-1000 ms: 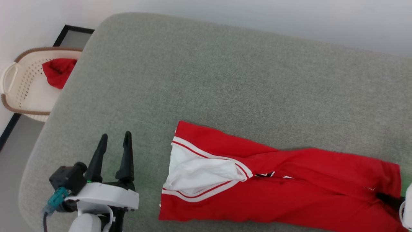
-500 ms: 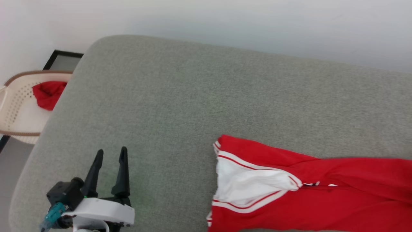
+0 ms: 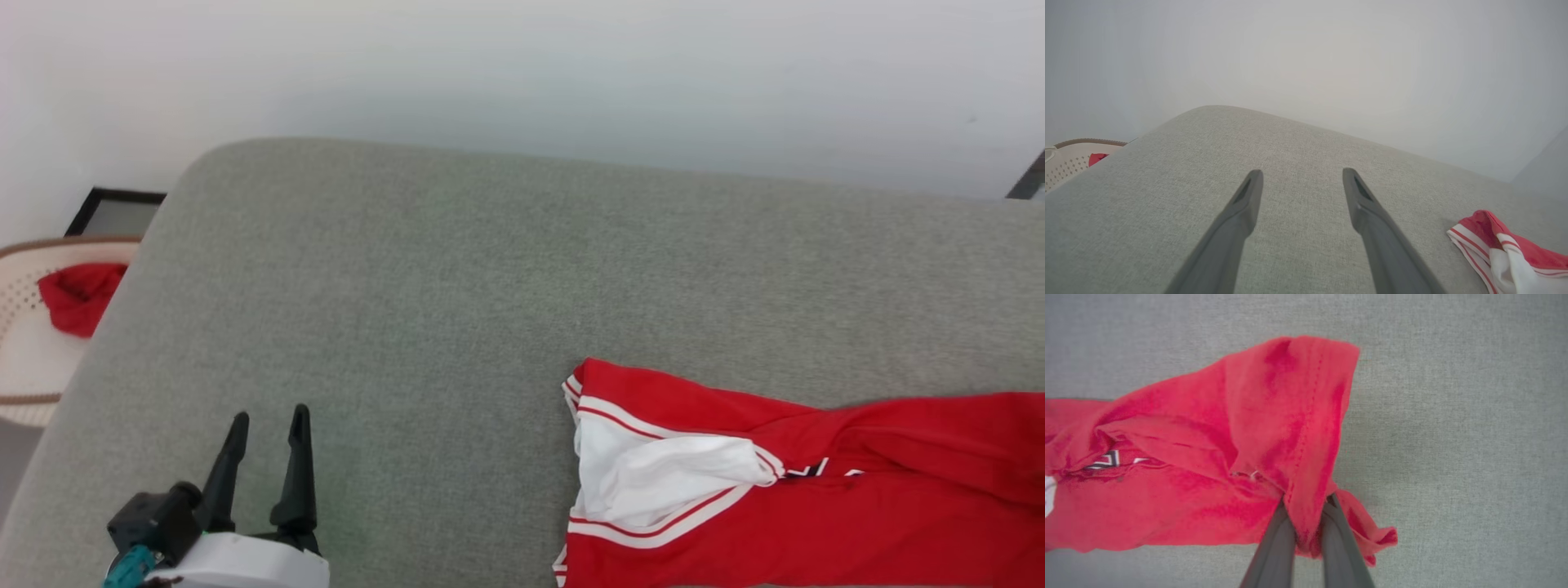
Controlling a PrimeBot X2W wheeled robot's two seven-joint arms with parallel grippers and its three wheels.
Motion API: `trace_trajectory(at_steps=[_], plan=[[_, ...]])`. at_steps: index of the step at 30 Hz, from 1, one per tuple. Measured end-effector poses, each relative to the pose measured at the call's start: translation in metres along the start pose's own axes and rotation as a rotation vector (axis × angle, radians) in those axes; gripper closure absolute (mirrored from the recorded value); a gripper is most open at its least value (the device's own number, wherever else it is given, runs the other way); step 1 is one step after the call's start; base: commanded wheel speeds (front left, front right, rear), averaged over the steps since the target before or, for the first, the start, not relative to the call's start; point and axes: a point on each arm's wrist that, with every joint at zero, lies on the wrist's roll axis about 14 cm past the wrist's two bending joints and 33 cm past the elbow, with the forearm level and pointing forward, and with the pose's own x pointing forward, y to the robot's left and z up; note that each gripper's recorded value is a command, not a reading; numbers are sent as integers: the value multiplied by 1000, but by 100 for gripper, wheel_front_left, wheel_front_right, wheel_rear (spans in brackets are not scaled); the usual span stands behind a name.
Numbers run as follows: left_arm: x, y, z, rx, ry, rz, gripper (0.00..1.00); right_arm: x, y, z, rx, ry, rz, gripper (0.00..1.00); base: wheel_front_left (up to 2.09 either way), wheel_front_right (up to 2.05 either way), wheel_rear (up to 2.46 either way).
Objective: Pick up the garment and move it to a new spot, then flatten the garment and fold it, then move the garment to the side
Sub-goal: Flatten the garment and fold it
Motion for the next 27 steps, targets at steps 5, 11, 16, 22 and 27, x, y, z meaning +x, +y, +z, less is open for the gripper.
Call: trace_trajectory(at_steps=[5, 11, 16, 22, 27], plan=[[-4, -4, 2, -2, -3, -14, 0, -19, 33, 3, -9, -42, 109, 100, 0, 0, 0], [-10, -9, 6, -9, -17, -25, 0, -38, 88, -2, -30, -77, 265, 100, 0, 0, 0], [-15, -10, 9, -17, -27, -27, 0, -48, 140, -2, -73, -108, 376, 100, 0, 0, 0], [-21, -9, 10, -18, -28, -22, 0, -48, 205, -3, -139, -117, 495, 100, 0, 0, 0], [-24, -6, 12, -21, -35, -9, 0, -36, 244, -7, -187, -106, 546, 100, 0, 0, 0]])
